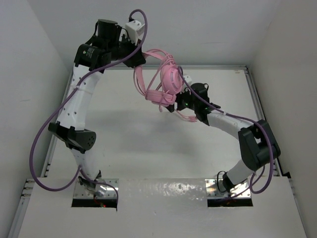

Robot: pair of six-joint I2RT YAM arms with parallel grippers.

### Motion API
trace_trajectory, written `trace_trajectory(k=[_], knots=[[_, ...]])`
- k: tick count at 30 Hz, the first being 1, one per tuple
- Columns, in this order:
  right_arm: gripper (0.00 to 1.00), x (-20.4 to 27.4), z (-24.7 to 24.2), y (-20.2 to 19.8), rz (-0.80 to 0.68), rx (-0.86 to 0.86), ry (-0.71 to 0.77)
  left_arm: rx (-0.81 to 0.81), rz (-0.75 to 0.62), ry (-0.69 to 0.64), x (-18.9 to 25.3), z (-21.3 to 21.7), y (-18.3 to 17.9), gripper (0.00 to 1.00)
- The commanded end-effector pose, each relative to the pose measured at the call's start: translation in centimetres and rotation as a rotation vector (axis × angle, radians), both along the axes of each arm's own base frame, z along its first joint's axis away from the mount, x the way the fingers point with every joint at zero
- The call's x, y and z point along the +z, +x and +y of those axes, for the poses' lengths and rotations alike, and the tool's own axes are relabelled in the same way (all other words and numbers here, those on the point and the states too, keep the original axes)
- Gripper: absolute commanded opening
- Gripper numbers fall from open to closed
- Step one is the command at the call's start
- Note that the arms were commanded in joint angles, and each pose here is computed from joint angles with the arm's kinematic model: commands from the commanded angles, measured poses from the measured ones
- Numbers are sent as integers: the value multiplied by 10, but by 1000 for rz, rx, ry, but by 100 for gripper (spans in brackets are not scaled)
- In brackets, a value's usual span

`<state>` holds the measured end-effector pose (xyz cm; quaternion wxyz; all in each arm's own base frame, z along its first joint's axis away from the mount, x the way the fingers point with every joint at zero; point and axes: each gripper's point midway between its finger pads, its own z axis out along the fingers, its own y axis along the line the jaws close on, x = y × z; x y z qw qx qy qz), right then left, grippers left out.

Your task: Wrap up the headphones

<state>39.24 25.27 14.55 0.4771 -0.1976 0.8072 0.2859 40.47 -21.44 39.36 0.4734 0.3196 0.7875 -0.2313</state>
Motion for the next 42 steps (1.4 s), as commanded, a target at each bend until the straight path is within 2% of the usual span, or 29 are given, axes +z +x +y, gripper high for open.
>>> trace_trajectory(k=[1,5,10,12,15,16,21,25,26,27,28,33,38,42], knots=[[71,28,12,4,-104,-13,171,-4,-92,-150,60,-3,-14,0],[72,3,15,2,-116,-31,141,-18,-89,-176,62,-8,-12,0],[75,-20,-2,26,-176,-149,-51,-17,-114,-192,70,-9,-10,0],[74,-31,-2,28,-189,-135,-119,-21,-125,-203,75,-10,-11,0],[67,-43,5,24,-180,-87,-170,-19,-144,-220,84,-9,-11,0],[60,-49,7,22,-170,-82,-182,-18,-147,-226,86,-9,-11,0],[40,-70,12,9,-112,-86,-186,19,-93,-310,89,-4,-2,0],[24,-76,18,-6,-102,-100,-168,82,-27,-390,84,21,17,0],[18,-72,19,-7,-110,-110,-152,95,-19,-414,86,25,21,0],[6,-69,18,-7,-129,-129,-143,103,-16,-417,85,28,24,0],[1,-66,20,-8,-138,-137,-133,111,-27,-409,84,32,26,0],[0,-45,28,-17,-168,-118,-143,227,-33,-436,86,58,43,0],[0,-47,73,-72,-96,76,-263,330,80,-584,77,92,66,0],[0,-35,113,-107,-85,179,-288,420,129,-631,59,123,84,0]])
